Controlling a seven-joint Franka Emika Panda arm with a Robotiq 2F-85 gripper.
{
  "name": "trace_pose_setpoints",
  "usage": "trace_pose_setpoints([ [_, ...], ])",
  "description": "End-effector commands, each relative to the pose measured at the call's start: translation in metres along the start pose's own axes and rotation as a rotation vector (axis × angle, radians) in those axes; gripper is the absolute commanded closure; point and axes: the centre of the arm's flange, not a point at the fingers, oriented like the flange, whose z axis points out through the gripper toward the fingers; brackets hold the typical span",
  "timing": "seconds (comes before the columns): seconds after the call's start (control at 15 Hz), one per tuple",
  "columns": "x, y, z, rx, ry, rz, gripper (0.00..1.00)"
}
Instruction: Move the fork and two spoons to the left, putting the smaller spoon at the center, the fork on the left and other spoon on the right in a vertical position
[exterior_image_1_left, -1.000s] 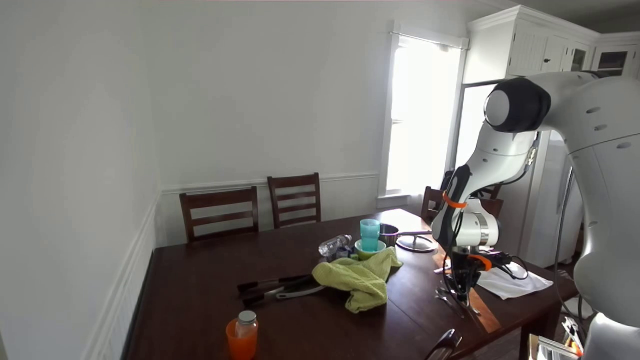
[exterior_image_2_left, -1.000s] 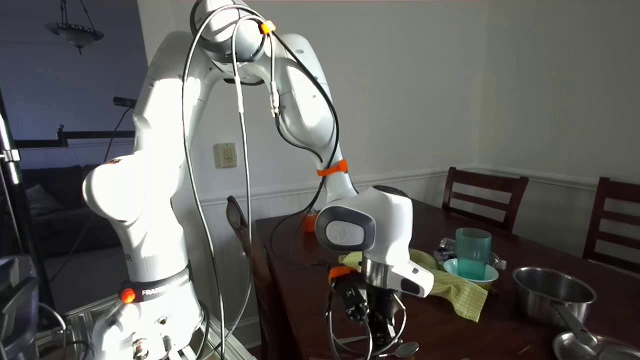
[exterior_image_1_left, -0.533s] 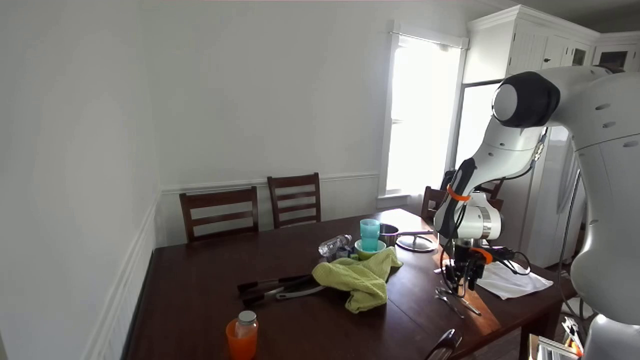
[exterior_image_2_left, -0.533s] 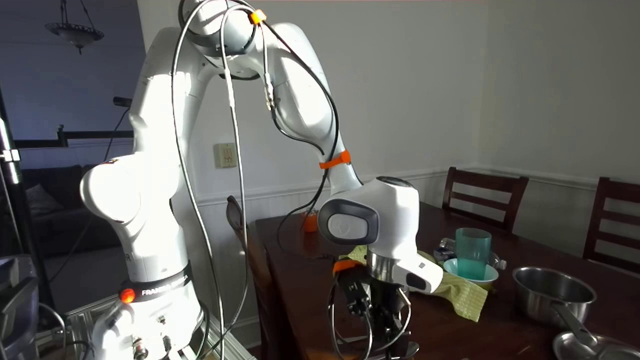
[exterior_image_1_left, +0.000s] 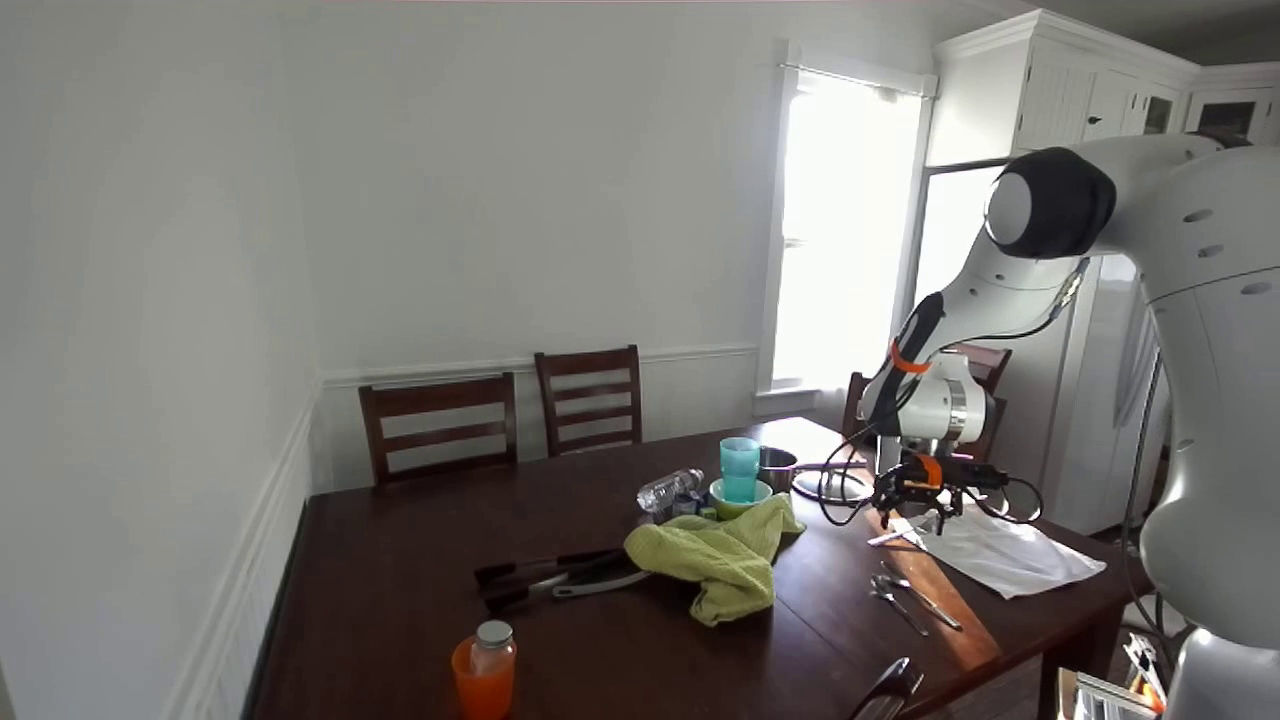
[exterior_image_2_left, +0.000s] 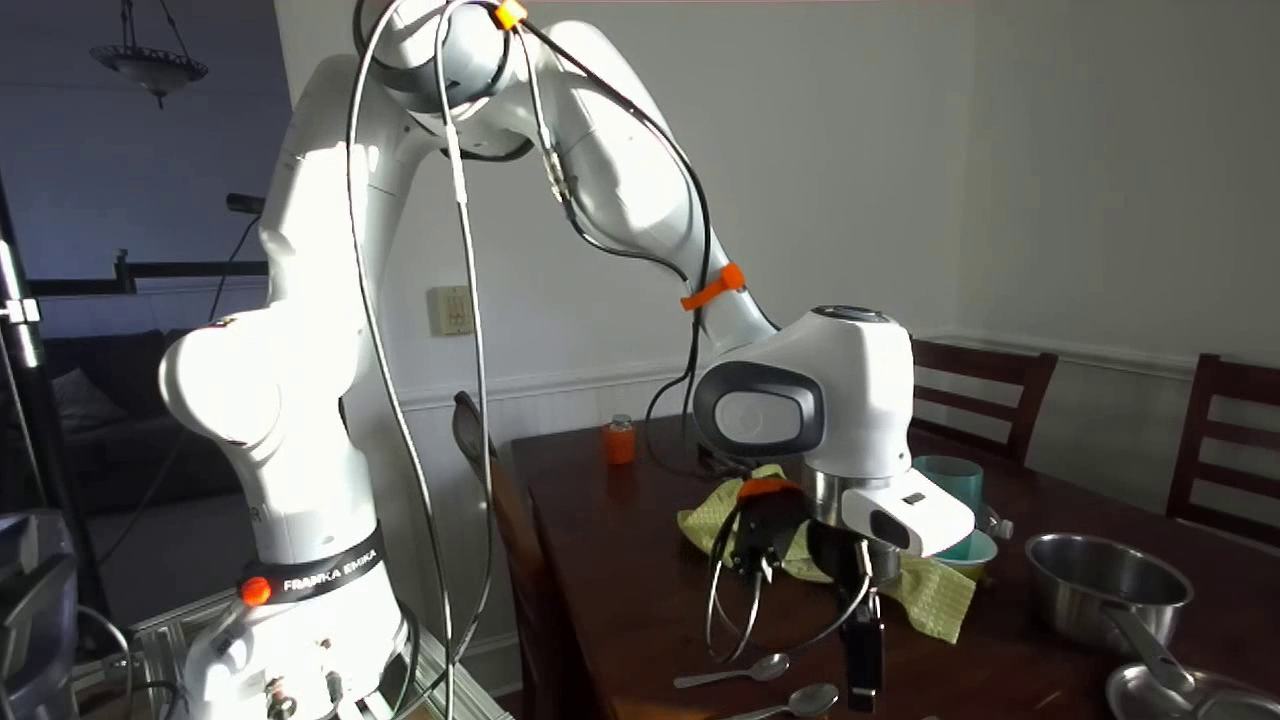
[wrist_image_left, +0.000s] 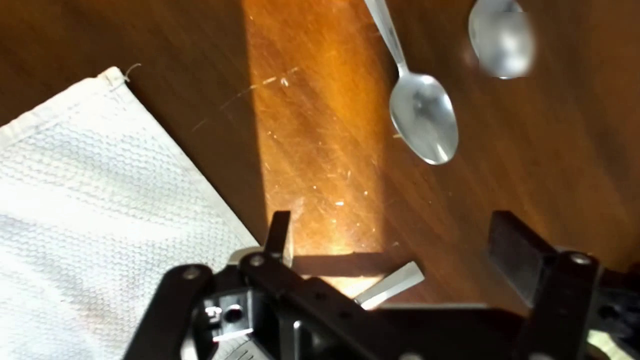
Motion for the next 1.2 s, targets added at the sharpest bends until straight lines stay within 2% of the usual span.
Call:
trace_pose_setpoints([
  [0.0, 0.036, -0.016, 0.024, -0.018, 0.026, 0.197, 0.0],
  [0.33, 0.068, -0.025, 0.052, -0.043, 0.045, 0.453, 0.0],
  [0.93, 0.103, -0.004, 0.07, -0.105, 0.092, 0.908, 0.0],
  [1.0, 0.104, -0.003, 0.072, -0.111, 0.087, 0.959, 0.06],
  [1.13, 0.106, -0.002, 0.073, -0.121, 0.078, 1.02, 0.32],
])
